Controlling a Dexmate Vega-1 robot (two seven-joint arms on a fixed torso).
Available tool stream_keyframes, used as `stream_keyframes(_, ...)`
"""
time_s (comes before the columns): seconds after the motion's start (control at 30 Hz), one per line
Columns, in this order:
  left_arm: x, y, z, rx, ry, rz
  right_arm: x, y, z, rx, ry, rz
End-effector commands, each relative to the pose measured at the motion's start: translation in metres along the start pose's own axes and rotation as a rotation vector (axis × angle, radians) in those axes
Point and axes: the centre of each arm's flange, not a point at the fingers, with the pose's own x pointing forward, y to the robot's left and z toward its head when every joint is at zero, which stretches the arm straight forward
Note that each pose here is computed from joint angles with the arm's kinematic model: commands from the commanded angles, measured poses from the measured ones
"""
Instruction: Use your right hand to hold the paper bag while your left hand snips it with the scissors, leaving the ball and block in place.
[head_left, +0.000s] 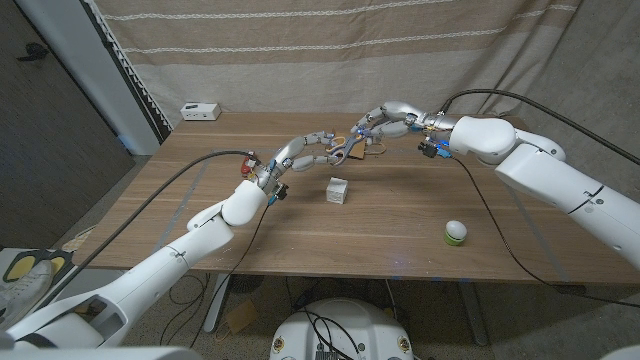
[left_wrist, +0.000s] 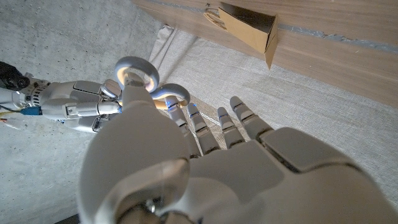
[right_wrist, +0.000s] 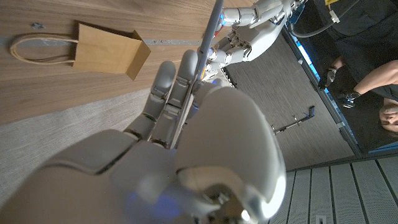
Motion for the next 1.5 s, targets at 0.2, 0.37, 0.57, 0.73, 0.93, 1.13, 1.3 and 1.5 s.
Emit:
stream_keyframes(0.2,0.002,0.001,0.003,-0.039,-0.015,0.001,-0.003,0.003,0.017,-0.047,-0.024,-0.003)
stream_keyframes(0.37,0.002,0.000,0.003,-0.039,-0.019,-0.001,-0.004,0.005,0.021,-0.056,-0.028,-0.006)
stream_keyframes(0.57,0.002,0.000,0.004,-0.050,-0.022,-0.003,-0.005,0.007,0.030,-0.080,-0.039,-0.004)
stream_keyframes(0.73,0.004,-0.001,0.003,-0.053,-0.023,-0.003,-0.005,0.008,0.034,-0.093,-0.044,0.003)
stream_keyframes(0.93,0.004,-0.003,0.002,-0.056,-0.022,-0.008,-0.006,0.007,0.038,-0.105,-0.047,0.000)
stream_keyframes(1.13,0.006,-0.004,0.002,-0.049,-0.025,-0.009,-0.006,0.007,0.043,-0.124,-0.055,0.002)
stream_keyframes(1.3,0.007,-0.004,0.007,-0.031,-0.041,0.000,-0.006,0.009,0.045,-0.122,-0.064,-0.005)
stream_keyframes(1.5,0.011,-0.009,0.006,-0.009,-0.045,-0.017,-0.005,0.013,0.048,-0.144,-0.076,-0.005)
